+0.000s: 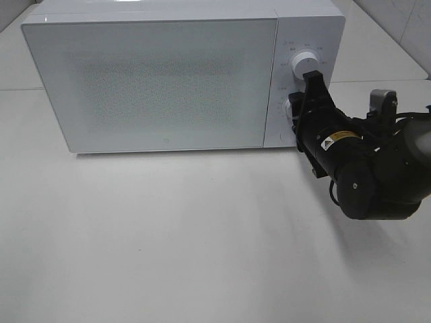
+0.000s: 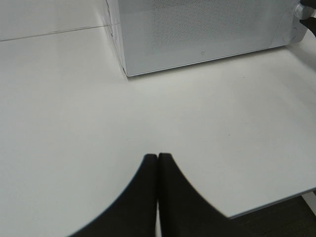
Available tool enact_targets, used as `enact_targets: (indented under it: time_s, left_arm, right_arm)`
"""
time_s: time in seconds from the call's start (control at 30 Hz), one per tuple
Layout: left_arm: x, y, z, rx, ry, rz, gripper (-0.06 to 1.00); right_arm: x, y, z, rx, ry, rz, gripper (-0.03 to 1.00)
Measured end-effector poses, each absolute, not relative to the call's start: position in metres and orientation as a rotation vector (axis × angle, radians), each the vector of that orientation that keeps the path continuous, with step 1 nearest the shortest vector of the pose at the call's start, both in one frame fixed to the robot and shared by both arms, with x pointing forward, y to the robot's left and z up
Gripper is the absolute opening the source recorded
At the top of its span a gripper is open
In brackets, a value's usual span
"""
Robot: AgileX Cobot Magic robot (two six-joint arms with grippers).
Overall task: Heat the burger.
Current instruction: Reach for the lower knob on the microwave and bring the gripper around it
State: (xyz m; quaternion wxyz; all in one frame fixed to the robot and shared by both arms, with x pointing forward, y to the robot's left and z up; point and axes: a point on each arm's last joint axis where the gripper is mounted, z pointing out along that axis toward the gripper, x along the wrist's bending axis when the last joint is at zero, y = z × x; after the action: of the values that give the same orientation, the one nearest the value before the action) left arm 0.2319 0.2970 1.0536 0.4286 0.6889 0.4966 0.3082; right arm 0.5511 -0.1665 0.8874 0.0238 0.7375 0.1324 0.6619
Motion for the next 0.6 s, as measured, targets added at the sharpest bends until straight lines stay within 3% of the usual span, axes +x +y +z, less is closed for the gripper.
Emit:
enact_targets:
  time_s: [0.6]
  left_arm:
    - [0.2319, 0.2970, 1.0536, 1.720, 1.240, 0.770, 0.00]
  right_arm:
    - [0.5511, -0.1666, 0.8874, 2.380, 0.245, 2.113, 0.42]
